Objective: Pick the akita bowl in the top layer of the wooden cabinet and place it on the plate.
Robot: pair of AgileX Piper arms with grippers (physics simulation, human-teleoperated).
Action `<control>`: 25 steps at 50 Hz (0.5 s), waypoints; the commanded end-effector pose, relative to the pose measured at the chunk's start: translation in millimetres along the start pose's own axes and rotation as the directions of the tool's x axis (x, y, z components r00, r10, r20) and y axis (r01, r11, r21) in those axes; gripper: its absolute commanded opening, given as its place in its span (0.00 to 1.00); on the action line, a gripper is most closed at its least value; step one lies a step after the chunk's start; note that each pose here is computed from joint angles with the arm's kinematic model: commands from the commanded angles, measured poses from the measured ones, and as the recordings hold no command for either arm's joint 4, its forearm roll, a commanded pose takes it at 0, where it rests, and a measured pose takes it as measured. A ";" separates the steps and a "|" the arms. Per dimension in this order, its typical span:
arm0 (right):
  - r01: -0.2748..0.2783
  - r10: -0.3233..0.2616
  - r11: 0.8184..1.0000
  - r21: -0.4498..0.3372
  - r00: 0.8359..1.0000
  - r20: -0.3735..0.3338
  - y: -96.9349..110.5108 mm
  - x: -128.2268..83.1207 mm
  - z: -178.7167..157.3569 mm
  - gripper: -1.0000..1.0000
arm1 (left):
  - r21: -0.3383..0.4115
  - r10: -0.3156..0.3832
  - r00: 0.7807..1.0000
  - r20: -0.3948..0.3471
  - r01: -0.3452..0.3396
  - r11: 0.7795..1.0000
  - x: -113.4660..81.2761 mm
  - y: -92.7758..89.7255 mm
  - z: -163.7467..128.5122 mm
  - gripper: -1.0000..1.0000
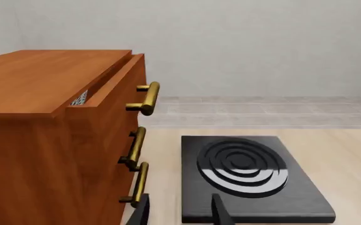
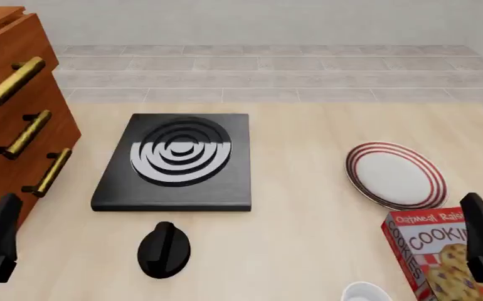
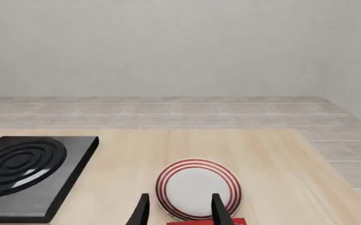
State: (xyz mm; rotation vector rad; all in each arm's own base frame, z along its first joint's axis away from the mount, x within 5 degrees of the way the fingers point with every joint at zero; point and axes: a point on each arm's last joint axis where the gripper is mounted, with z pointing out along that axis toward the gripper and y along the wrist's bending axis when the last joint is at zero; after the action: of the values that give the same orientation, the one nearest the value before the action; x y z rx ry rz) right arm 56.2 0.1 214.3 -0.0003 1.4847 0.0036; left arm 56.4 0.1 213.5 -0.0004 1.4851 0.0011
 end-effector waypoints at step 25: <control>-0.007 0.007 1.000 0.002 1.000 0.003 -0.1 -1.4 0.9 1.00 | -0.021 -0.004 1.000 0.009 0.004 1.000 -8.4 1.3 3.5 1.00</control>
State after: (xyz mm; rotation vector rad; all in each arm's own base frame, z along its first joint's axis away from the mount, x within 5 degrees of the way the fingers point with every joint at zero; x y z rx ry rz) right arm 57.5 0.0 215.3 0.0050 1.4836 0.0067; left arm 61.1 0.5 216.6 -0.0106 1.4892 0.0024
